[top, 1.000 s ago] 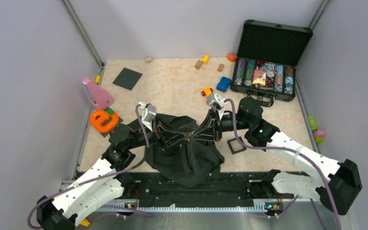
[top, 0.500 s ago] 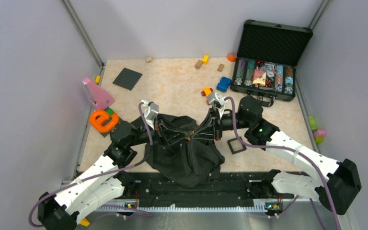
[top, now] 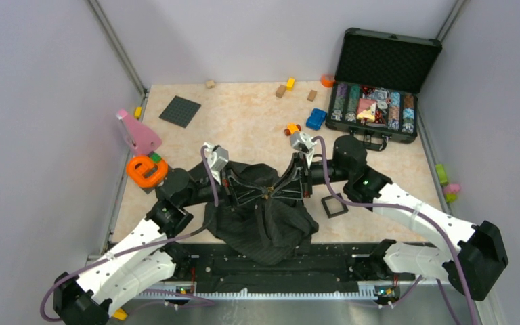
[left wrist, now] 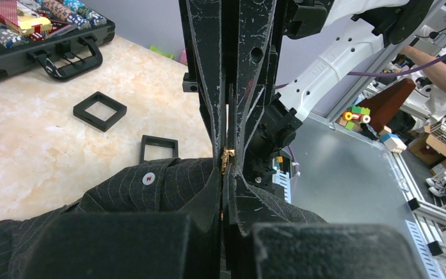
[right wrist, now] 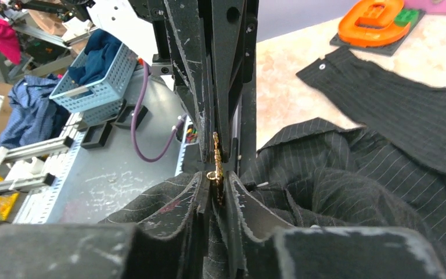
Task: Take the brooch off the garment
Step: Remove the brooch from the clothes.
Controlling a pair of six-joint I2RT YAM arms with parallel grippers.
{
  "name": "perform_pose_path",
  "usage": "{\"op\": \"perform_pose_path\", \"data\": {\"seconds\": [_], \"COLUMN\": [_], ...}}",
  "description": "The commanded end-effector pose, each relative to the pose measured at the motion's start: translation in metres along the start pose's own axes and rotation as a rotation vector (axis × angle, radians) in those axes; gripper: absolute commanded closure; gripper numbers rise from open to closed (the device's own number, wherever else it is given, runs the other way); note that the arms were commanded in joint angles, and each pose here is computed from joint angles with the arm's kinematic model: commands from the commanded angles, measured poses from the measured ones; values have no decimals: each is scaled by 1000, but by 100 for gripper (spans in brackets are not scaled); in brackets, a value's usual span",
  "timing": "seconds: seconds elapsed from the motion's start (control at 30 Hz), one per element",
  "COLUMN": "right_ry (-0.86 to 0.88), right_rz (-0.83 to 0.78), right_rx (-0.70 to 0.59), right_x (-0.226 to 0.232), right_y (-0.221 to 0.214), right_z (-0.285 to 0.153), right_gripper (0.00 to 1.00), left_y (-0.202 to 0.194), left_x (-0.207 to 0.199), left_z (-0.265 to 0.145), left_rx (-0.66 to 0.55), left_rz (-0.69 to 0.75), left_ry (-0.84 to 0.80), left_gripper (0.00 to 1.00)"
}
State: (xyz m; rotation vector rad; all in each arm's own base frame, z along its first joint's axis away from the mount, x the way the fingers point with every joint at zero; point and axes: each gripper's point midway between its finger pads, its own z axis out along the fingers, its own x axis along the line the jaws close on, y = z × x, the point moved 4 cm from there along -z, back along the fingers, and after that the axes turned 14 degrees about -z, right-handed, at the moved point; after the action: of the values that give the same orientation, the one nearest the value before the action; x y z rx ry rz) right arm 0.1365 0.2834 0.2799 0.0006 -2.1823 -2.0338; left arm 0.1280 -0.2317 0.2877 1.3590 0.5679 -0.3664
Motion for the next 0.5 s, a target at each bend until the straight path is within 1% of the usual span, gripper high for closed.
{"op": "perform_pose_path", "data": {"seconds": [0.0,0.1,0.17,0.23,0.27,0.37,0.43,0.47], "right_ry": [-24,-47,-46,-35,-27,-17,-33,-48], "right_rz": [-109,-105,-103,-97,-98,-107,-114,-116], "right_rx": [-104,-129,-135,-135,-137,-150,-162,-167], "right_x": [0,1,2,3,4,7,8,8], "right_y": [38,37,35,33,33,35,36,36], "right_z": [2,0,0,0,0,-1,-4,-5], "right_gripper": [75,73,77,78,75,57,47,44], "left_y": [10,17,19,20,20,22,24,24], "left_x": [-5,-10,-15,-16,-17,-15,-13,-12], "left_z": [-4,-10,-11,-12,-12,-13,-15,-16], "left_rx": [-66,-171,-201,-221,-230,-258,-283,-297], "left_rz": [55,71,73,67,66,62,67,67], "left_ry": [13,-1,-24,-37,-42,-29,-11,-2], "left_gripper": [100,100,100,100,100,100,100,100]}}
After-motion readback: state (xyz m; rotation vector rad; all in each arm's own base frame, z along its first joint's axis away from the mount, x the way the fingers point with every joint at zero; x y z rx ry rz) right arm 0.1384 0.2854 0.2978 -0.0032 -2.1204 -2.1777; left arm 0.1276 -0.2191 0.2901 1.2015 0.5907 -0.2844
